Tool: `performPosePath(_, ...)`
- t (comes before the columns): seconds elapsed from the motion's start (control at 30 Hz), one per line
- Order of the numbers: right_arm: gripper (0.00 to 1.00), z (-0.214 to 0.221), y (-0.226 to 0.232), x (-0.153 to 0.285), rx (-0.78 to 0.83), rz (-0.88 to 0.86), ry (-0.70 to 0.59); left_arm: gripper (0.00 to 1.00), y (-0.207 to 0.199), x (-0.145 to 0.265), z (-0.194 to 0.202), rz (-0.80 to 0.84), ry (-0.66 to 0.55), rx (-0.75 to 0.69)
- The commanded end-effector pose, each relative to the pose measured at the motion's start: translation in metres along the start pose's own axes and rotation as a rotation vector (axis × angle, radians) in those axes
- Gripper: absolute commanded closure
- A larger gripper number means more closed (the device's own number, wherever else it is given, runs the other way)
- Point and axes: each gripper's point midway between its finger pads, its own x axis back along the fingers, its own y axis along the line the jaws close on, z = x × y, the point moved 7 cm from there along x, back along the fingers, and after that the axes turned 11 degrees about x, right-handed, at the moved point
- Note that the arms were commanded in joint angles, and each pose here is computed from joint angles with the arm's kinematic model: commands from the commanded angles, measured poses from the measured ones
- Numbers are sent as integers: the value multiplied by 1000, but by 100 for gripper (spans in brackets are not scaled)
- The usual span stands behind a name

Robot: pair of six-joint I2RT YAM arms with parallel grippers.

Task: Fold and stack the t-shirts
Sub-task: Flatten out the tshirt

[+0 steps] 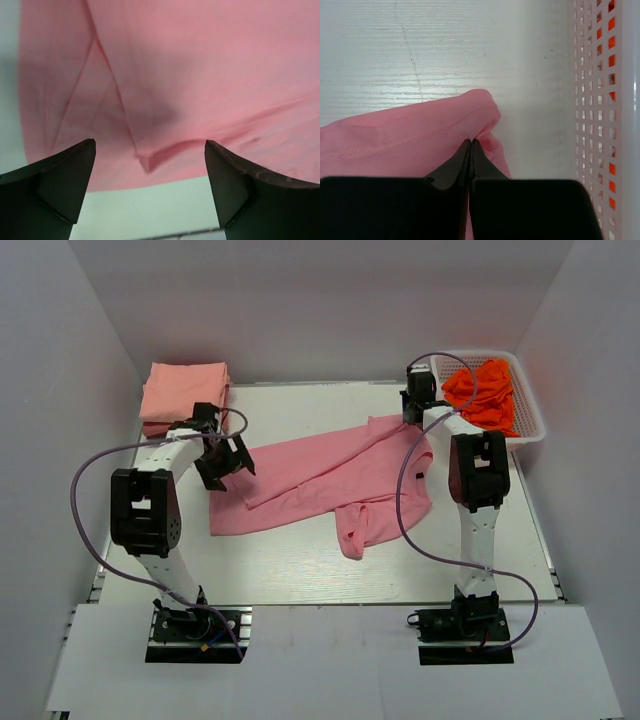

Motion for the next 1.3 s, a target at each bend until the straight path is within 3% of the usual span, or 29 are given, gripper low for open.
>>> performPosePath(0.0,100,-1,-5,2,-11,25,8,0,-17,24,-36,53,-186,31)
performPosePath(0.2,100,5,-7,0,-6,37,39,0,-28,10,-54,39,-190,53)
performPosePath(0.4,100,13,-7,-1,3,16,64,0,-3,25,-84,-105,-437,210)
performPosePath(0.5,100,4,-6,-1,-8,-7,47,0,18,31,-97,-142,-483,355)
performPosePath(0.53,100,7,-5,-3,-8,-11,57,0,14,37,-103,-80,-494,365)
performPosePath(0.8,100,8,-6,-3,-23,-29,62,0,30,28,-107,125,-381,446)
performPosePath(1.0,100,13,-6,1,-23,-41,81,0,6,6,-93,278,-251,284)
performPosePath(1.27,100,15,-7,3,-38,-37,88,0,0,-5,-81,304,-185,241)
